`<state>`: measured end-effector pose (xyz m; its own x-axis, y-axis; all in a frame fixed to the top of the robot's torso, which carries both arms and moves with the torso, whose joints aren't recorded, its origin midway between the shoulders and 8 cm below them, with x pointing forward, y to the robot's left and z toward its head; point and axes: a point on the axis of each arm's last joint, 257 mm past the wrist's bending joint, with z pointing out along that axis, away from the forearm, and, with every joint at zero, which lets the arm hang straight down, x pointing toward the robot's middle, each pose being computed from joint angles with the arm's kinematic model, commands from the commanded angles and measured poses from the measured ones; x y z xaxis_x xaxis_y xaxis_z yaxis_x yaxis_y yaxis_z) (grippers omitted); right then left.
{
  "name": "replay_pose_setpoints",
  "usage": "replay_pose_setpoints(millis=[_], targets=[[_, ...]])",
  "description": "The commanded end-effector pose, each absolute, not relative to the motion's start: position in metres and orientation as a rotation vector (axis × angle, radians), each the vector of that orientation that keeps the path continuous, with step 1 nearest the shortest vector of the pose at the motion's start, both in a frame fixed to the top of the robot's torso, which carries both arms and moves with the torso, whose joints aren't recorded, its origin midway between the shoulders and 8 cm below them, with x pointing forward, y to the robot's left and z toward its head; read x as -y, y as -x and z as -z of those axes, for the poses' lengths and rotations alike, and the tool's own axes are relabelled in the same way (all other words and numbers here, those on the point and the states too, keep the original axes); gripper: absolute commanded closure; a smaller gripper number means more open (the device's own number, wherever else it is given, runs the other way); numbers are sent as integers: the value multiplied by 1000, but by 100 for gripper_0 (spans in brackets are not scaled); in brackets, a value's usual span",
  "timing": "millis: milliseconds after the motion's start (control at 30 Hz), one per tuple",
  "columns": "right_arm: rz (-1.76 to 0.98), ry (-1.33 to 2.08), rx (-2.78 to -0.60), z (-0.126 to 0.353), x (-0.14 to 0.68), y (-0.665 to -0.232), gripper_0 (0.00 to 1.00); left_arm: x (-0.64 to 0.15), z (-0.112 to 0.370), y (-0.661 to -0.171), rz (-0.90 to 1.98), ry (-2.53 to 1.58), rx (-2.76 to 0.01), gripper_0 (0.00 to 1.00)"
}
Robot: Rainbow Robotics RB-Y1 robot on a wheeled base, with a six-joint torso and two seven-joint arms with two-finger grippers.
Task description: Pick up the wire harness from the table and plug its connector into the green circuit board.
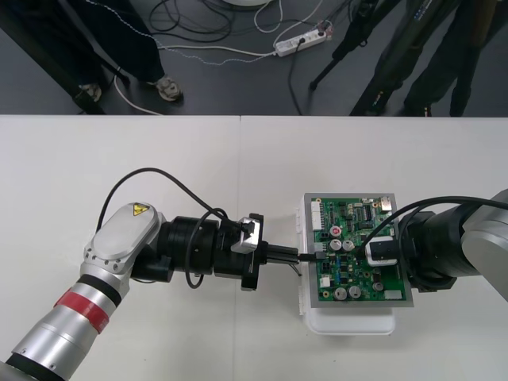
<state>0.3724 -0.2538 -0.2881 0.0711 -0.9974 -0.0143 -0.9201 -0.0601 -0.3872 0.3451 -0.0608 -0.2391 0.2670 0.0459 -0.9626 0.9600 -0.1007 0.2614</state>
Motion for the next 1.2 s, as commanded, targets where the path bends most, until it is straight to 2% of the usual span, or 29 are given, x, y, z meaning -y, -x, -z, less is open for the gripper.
replay_pose_setpoints(millis=[33,1200], targets=[[330,2039,-1899,281,233,-373,0,73,227,-351,981,-1402,-939,100],[321,2044,-1896,282,232,-372,0,73,221,-355,946,-1399,-905,100]])
